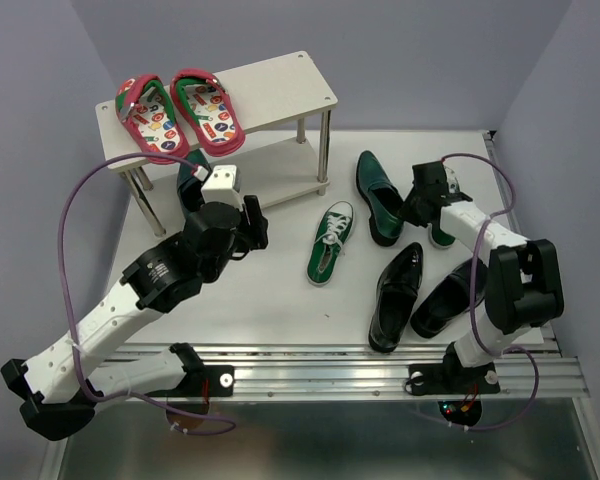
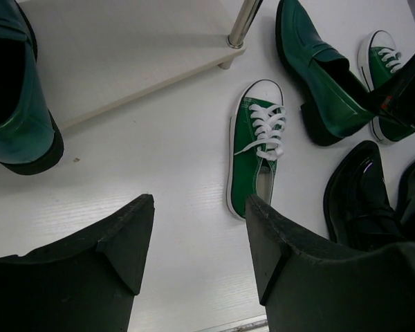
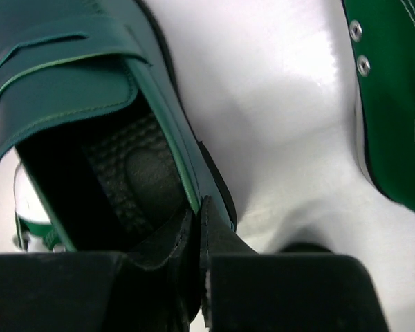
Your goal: Place and organize the shoes onto the shoe shelf
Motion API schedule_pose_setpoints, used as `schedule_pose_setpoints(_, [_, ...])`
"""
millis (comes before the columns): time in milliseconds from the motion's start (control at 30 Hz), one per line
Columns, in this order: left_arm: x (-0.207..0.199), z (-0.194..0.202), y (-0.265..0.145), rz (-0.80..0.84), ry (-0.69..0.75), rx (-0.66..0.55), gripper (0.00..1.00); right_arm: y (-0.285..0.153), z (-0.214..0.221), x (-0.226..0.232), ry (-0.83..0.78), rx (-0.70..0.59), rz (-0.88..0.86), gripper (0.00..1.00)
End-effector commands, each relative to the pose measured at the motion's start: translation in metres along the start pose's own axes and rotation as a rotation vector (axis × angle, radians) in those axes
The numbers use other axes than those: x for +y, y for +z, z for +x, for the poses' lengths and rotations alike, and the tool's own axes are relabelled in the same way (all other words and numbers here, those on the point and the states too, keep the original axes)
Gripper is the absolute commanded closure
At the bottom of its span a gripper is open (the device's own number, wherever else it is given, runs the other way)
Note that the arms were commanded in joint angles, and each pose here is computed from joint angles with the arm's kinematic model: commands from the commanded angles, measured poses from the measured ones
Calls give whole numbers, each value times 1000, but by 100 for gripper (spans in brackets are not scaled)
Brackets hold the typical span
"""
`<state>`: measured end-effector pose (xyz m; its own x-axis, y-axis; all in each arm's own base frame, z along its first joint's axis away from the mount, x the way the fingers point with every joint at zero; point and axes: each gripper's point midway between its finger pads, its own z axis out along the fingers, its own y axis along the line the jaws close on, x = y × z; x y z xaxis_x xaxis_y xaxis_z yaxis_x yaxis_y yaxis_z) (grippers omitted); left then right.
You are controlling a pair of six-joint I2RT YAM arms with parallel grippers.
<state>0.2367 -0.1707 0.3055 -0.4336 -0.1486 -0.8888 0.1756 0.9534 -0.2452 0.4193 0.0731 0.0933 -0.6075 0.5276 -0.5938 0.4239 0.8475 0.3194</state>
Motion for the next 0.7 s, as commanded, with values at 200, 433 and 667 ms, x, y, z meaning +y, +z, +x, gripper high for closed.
schedule_pose_setpoints(200, [-14, -51, -15, 52, -74, -138, 35, -128, -48, 7, -8, -197, -153, 99])
schedule_pose_setpoints(433, [-16, -75, -18, 29, -116, -203, 40, -196, -13, -4, -51, -130, -286, 99])
schedule_pose_setpoints(667, [-8, -81, -12, -75, -82, -168, 40, -227, 13, 16, -128, -48, -418, 99])
